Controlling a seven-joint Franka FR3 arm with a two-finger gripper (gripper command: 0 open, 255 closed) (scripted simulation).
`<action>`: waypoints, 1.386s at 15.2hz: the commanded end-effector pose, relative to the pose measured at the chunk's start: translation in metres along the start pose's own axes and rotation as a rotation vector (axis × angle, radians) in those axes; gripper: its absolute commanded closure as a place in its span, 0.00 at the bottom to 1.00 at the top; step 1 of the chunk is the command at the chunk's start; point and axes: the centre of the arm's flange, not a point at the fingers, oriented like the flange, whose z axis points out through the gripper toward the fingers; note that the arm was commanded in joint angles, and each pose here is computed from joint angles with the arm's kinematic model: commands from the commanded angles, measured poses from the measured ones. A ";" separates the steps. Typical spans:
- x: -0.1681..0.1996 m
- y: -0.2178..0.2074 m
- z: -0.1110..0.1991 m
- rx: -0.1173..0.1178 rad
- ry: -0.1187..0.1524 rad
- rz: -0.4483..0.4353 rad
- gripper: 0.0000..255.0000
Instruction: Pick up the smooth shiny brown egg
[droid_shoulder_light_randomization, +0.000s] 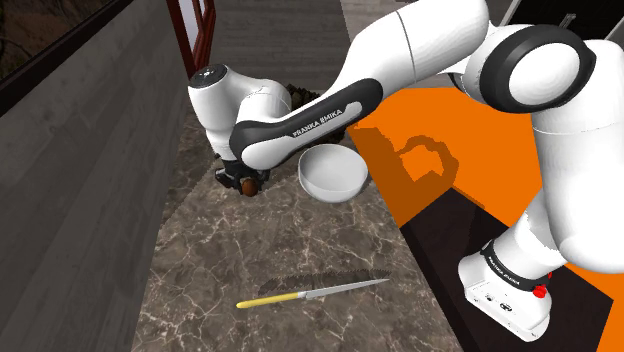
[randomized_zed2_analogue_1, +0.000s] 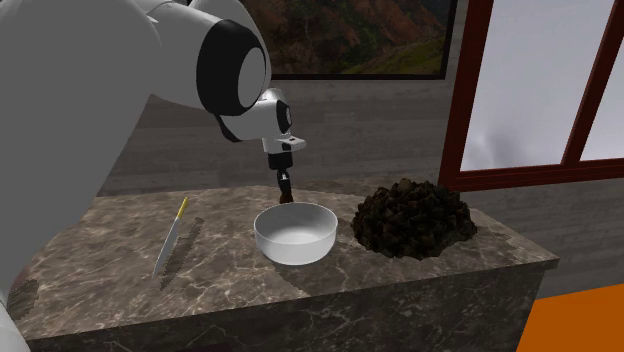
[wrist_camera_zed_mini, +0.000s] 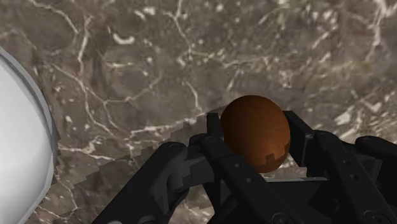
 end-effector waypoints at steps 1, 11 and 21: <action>0.000 0.000 0.000 0.000 0.000 0.000 1.00; 0.004 0.004 -0.031 0.000 0.000 0.000 1.00; 0.009 0.010 -0.079 0.000 0.000 0.000 1.00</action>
